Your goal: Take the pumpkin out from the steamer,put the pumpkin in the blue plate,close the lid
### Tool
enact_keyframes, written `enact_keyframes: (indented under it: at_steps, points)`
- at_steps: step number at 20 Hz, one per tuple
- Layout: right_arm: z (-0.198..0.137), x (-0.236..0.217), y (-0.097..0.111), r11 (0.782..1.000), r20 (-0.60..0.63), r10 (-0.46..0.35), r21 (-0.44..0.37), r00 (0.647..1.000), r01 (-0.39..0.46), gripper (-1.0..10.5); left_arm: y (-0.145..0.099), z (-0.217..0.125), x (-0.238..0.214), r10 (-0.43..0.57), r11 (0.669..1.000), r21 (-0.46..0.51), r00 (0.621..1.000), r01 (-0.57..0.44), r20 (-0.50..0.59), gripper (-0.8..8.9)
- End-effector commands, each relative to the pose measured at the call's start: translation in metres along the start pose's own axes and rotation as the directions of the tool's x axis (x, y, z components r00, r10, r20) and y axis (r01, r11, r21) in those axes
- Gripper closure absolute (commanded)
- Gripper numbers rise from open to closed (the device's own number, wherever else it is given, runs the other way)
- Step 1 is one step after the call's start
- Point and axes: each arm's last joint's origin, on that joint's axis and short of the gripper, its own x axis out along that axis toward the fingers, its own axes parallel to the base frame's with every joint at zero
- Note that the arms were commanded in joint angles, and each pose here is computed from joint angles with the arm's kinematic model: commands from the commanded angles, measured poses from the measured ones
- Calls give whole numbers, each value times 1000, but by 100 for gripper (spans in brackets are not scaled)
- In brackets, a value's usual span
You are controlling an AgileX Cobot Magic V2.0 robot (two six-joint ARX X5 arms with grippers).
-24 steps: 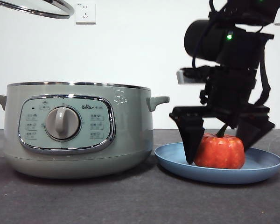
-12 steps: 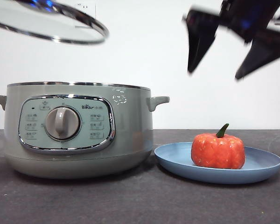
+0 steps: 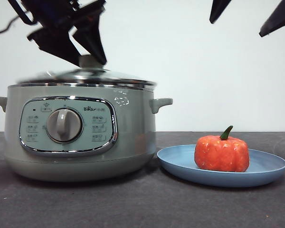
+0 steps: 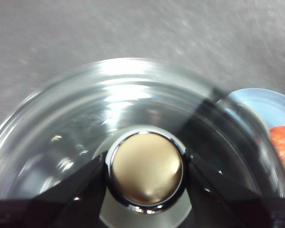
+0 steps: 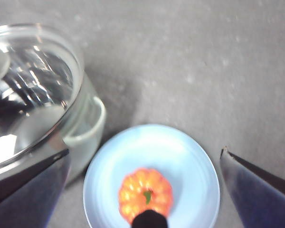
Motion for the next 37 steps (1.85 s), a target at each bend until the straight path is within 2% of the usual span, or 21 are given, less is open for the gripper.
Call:
enact_keyframes:
  at_steps: [1, 5, 9, 13, 17, 18, 20, 21, 22, 25, 29, 30, 31, 33, 34, 37]
  points:
    - [-3, 1, 0, 1000, -18, -8, 7, 1000, 9, 411, -4, 0, 5, -11, 1000, 13, 1000, 12, -17, 822]
    - [-6, 1, -1, 1000, -49, -13, 3, 999, 13, 411, -4, -10, 6, -3, 999, 37, 993, 8, -115, 822]
    - [-6, 1, -1, 1000, -53, -13, 3, 999, 14, 411, 1, -15, 5, 62, 998, 37, 983, -56, -175, 822]
    - [-6, 1, -1, 1000, -53, -14, 3, 999, 14, 411, 1, -19, 4, 59, 998, 35, 975, -53, -216, 822]
    - [-6, 1, -1, 1000, -52, -14, 3, 999, 14, 411, 1, -18, 4, 59, 998, 35, 977, -53, -203, 807]
    - [-6, 1, -1, 1000, -52, -14, 6, 999, 14, 412, 1, -17, 4, 59, 998, 36, 979, -53, -195, 744]
    - [-6, 1, -1, 1000, -52, -13, 6, 999, 14, 412, 1, -16, 4, 59, 998, 36, 981, -53, -185, 459]
    - [-6, 1, -1, 1000, -52, -13, 6, 999, 14, 411, 1, -16, 4, 59, 998, 36, 982, -53, -179, 376]
    - [-6, 1, -1, 1000, -52, -13, 6, 999, 14, 411, 1, -15, 5, 59, 998, 36, 983, -53, -173, 373]
    - [-6, 1, -1, 1000, -54, -10, 6, 999, 10, 412, 1, -13, 0, 58, 998, 36, 986, -53, -156, 373]
    - [-6, 0, -1, 1000, -50, -2, 0, 999, 2, 428, -2, 2, -34, 58, 998, 36, 986, -53, -158, 378]
    - [-6, -1, -1, 1000, -47, -1, -16, 999, 0, 514, -3, 7, -46, 57, 998, 37, 986, -52, -157, 382]
    - [-6, -4, -1, 999, -38, 0, -32, 999, -1, 647, -5, 11, -60, 56, 998, 43, 988, -50, -147, 449]
    - [-5, -13, -2, 998, -6, 5, -63, 1000, -6, 929, -8, 13, -87, 47, 996, 81, 994, -39, -97, 740]
    - [-5, -19, -3, 997, 17, 8, -77, 1000, -7, 958, -10, 12, -102, 45, 995, 97, 996, -38, -70, 827]
    - [-6, -45, -7, 995, 122, 22, -103, 992, -10, 958, -13, 5, -140, 49, 992, 117, 999, -49, 4, 822]
